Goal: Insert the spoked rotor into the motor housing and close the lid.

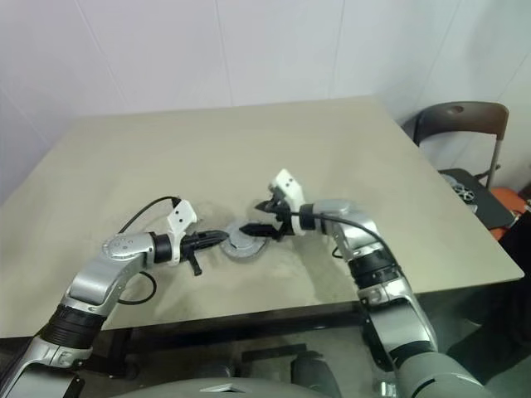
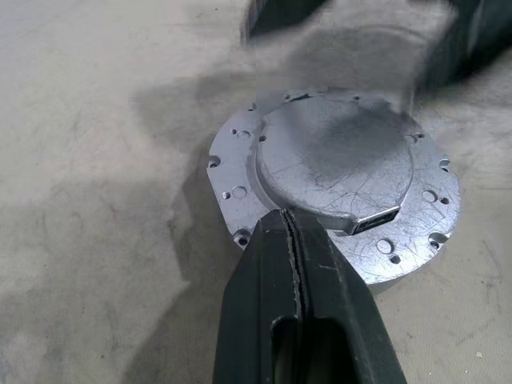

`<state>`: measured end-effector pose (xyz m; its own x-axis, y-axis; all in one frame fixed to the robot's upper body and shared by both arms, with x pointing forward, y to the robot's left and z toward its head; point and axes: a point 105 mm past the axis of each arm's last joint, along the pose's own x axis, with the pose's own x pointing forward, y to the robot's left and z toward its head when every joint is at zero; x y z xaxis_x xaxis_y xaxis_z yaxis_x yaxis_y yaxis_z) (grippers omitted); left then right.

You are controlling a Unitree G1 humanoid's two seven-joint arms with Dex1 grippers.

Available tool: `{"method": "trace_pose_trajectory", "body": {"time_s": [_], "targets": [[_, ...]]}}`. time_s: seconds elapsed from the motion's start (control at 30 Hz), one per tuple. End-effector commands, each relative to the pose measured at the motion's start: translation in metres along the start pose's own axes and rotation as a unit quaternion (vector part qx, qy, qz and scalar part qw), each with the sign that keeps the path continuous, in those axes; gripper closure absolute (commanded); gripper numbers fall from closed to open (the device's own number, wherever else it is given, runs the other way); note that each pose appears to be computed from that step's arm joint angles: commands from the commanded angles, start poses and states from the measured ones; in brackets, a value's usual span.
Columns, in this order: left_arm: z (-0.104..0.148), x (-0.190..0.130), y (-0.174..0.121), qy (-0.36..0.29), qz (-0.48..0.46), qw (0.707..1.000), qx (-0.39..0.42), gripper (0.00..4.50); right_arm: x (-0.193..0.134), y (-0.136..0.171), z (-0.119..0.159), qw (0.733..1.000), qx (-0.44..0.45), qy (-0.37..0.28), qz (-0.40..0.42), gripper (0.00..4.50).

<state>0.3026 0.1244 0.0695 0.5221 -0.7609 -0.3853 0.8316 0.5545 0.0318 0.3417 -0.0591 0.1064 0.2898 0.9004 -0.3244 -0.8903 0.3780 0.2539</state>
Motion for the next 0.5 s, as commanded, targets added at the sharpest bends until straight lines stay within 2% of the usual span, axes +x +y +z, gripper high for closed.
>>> {"method": "trace_pose_trajectory", "body": {"time_s": [0.03,0.13,0.27,0.5], "targets": [[-0.004,0.003,-0.006,0.007,-0.014,1.0,-0.002,4.5,-0.019,0.002,0.0,0.997,0.081,0.006,0.002,0.03],[-0.005,0.002,-0.006,0.007,-0.015,1.0,-0.001,4.5,-0.029,0.005,-0.007,0.987,0.155,0.032,-0.009,0.03],[-0.005,0.001,-0.007,0.006,-0.017,1.0,0.0,4.5,-0.038,0.005,-0.012,0.957,0.286,0.049,-0.018,0.03],[-0.006,0.001,-0.007,0.006,-0.017,1.0,0.002,4.5,-0.032,0.009,-0.02,0.921,0.387,0.037,-0.005,0.03]]}}
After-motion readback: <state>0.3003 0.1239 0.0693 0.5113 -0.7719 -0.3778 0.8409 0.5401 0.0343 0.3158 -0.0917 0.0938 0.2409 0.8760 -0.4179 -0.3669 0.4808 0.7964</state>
